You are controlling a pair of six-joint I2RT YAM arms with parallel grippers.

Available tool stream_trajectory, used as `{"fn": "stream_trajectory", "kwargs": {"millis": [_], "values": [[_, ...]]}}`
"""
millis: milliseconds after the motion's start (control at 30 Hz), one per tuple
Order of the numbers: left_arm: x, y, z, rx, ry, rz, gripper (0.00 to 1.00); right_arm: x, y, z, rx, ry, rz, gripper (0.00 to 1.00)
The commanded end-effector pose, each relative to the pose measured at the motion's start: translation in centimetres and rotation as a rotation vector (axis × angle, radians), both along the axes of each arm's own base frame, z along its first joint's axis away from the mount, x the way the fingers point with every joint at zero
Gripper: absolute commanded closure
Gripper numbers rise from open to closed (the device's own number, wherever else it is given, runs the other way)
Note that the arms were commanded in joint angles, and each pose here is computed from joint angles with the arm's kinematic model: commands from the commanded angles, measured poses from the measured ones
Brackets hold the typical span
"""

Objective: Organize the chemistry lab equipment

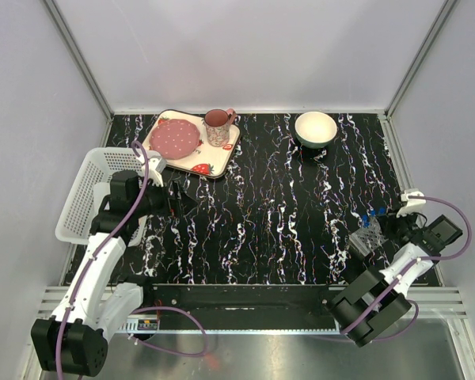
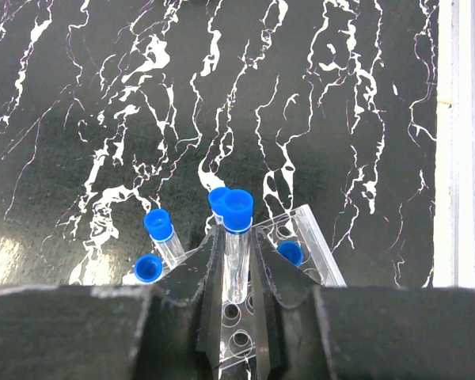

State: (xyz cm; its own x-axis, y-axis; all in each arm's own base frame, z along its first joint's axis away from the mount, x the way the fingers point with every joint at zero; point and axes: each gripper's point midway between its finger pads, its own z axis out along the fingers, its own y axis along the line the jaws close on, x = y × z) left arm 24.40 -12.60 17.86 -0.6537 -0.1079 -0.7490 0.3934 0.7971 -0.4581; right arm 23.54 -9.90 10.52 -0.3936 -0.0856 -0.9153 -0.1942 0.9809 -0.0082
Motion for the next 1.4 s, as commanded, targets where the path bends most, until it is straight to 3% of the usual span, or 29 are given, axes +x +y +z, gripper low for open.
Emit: {"fn": "stream_trajectory", "kwargs": {"millis": [0,667,1367], "values": [[0.5,-0.5,1.0,-0.025,-0.046,-0.018,0.01,1.1,-0.4,1.1,-0.028,-0.09,0.022,0.78],[0.6,-0.6,1.1,-0.025,-0.048,-0.024,0.01,1.2,-0.6,-1.3,0.003,-0.06,0.028,0.77],[0.4,-0.7,1.4,-0.028,-0.059,-0.034,0.01,0.2,0.2,-1.3,-0.065,-0.048,0.054,0.75]]}}
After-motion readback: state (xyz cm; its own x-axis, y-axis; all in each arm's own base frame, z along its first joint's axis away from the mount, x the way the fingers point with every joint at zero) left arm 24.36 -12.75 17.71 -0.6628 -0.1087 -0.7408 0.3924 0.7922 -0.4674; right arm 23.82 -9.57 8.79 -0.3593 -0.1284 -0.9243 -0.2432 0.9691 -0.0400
